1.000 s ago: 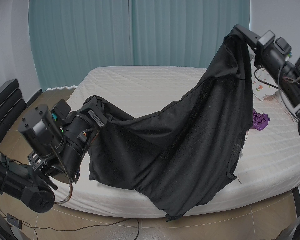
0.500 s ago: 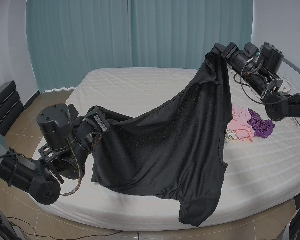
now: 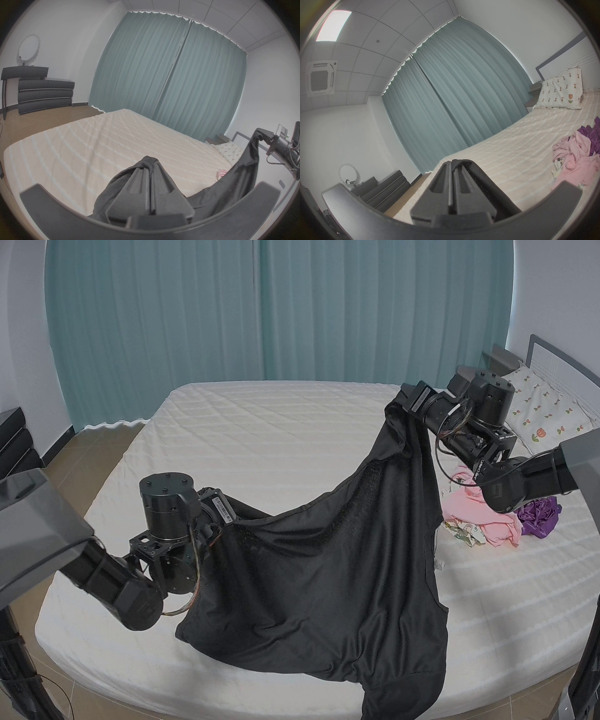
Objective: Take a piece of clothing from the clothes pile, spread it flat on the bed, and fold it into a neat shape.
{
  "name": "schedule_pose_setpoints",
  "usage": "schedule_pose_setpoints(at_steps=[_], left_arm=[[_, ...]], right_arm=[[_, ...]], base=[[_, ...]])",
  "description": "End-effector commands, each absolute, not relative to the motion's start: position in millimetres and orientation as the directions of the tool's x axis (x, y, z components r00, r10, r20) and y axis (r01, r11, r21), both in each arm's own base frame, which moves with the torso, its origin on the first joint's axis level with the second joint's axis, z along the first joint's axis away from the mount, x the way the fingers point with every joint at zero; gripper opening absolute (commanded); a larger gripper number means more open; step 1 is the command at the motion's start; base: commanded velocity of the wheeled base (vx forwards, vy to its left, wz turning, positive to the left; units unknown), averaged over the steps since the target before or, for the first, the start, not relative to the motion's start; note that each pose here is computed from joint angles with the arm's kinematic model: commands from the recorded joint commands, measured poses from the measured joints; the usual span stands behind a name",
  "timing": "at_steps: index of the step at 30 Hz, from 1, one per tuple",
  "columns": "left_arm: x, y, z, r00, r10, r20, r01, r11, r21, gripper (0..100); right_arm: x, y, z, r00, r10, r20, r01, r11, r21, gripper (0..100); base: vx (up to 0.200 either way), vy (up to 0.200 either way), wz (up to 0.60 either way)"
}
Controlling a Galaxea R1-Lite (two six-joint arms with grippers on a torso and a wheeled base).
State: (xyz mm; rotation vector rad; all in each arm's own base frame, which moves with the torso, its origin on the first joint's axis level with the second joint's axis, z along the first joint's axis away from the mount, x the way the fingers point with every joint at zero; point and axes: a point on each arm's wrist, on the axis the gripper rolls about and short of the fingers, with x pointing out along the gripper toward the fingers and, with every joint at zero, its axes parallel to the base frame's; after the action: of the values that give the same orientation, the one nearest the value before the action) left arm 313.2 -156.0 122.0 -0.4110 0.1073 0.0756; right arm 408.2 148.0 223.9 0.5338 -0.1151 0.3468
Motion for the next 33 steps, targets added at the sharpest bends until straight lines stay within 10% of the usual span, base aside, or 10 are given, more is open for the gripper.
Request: schedule_pose_setpoints(at_steps=[1,9,10,11,12,22,33], left_arm=[[353.2,-157.6,66.0,0.972,0.098,-0.214,-0.171,0.917,-0.36,0],[377.0,-163.5,17.5,0.954,0.119,-0.276,-0.215,0.912,-0.35,0],[379.6,-162.6,13.0,0.952,0.124,-0.281,-0.221,0.911,-0.348,100],[381.6,-162.1,9.5,0.951,0.127,-0.283,-0.225,0.91,-0.348,100],[383.5,-160.9,6.4,0.949,0.132,-0.286,-0.231,0.91,-0.346,100],[406.0,-131.6,-4.4,0.936,0.212,-0.279,-0.305,0.887,-0.347,100],[403.7,-101.8,16.2,0.926,0.271,-0.263,-0.355,0.862,-0.362,100]], right_arm=[[428.7,157.2,168.7,0.961,0.263,0.082,-0.268,0.828,0.492,0],[448.3,168.3,98.2,0.972,0.234,-0.037,-0.188,0.855,0.483,0],[450.1,168.9,89.8,0.971,0.232,-0.053,-0.179,0.858,0.481,0],[451.3,168.5,82.6,0.971,0.227,-0.07,-0.167,0.862,0.478,0],[452.8,168.3,77.5,0.971,0.225,-0.079,-0.162,0.864,0.477,100],[483.4,148.7,11.2,0.974,0.007,-0.228,0.09,0.906,0.413,100],[501.7,111.7,41.1,0.98,-0.099,-0.172,0.174,0.844,0.507,100]], base=[[0.0,0.0,0.0],[0.0,0.0,0.0],[0.0,0.0,0.0],[0.0,0.0,0.0],[0.0,0.0,0.0],[0.0,0.0,0.0],[0.0,0.0,0.0]])
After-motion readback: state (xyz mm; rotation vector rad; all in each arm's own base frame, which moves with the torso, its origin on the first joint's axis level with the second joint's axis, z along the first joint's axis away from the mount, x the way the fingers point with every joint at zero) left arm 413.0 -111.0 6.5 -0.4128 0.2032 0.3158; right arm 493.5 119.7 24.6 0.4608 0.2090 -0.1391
